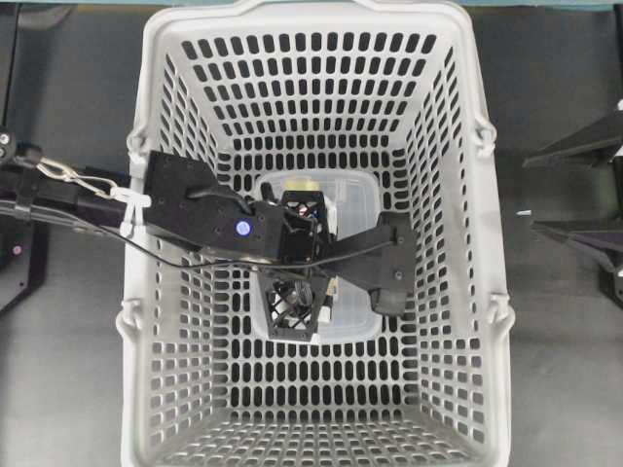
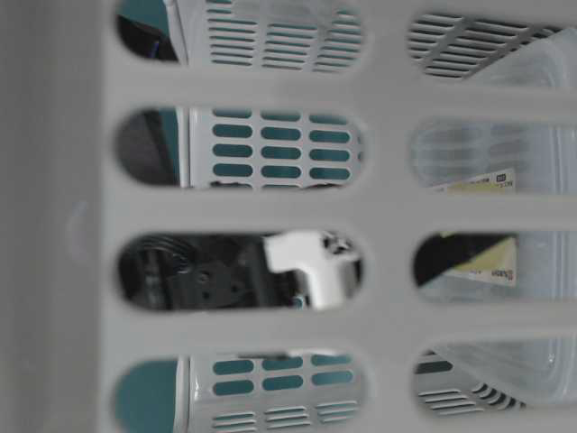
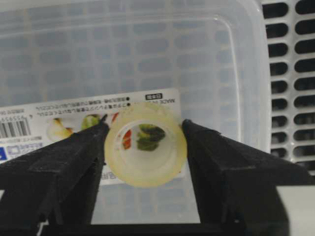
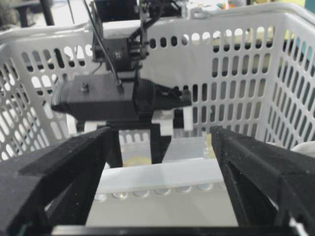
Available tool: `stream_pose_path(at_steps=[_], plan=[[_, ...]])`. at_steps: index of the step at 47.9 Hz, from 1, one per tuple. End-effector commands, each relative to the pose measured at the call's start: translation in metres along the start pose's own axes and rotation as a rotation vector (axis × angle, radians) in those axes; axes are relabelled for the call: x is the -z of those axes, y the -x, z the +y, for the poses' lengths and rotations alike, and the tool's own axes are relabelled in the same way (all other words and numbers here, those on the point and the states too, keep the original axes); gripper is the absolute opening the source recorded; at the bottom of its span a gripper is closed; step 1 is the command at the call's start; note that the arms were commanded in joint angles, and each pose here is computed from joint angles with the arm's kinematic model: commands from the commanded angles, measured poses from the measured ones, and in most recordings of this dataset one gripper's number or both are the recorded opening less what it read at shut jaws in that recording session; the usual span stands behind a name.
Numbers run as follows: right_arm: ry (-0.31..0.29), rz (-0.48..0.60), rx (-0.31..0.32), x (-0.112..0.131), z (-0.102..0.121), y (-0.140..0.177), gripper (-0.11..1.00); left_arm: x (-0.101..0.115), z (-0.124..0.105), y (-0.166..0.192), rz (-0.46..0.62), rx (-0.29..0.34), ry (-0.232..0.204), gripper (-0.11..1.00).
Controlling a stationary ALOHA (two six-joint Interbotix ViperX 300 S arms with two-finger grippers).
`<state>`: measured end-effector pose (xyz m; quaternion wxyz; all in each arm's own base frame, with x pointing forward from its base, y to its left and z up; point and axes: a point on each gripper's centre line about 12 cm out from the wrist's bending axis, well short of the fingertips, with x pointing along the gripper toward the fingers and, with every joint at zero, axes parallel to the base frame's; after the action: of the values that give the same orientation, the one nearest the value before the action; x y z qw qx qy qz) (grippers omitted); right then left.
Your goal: Pick up the cellophane tape from the shopping basket with the left arm.
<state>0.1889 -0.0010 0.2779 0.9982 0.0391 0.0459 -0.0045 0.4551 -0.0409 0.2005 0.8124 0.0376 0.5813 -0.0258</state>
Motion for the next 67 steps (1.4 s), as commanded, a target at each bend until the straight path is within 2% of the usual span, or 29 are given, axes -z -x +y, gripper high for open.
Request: stream_pose_path(at_steps=[1,7,14,18,24,67], plan=[[-0.005,-0.008,0.0,-0.003,0.0,-0.001,0.78,-0.015,0.001,0.039,-0.08,-0.002,0.004,0.5],[-0.005,-0.011,-0.001,-0.003,0.0,0.0,0.78,-0.024,0.003,0.07,-0.087,-0.005,0.009,0.5],[-0.005,-0.017,-0.001,-0.004,0.0,0.0,0.78,-0.032,0.003,0.114,-0.049,-0.007,0.011,0.5],[-0.008,-0.02,-0.001,-0.005,0.0,0.001,0.78,-0.039,0.003,0.144,-0.051,-0.007,0.028,0.5],[-0.006,-0.023,-0.006,-0.005,0.001,0.001,0.78,-0.046,0.005,0.168,-0.069,-0.008,0.034,0.5],[-0.004,-0.027,-0.013,-0.006,0.002,0.001,0.78,-0.042,0.003,0.165,-0.04,-0.008,0.025,0.5]])
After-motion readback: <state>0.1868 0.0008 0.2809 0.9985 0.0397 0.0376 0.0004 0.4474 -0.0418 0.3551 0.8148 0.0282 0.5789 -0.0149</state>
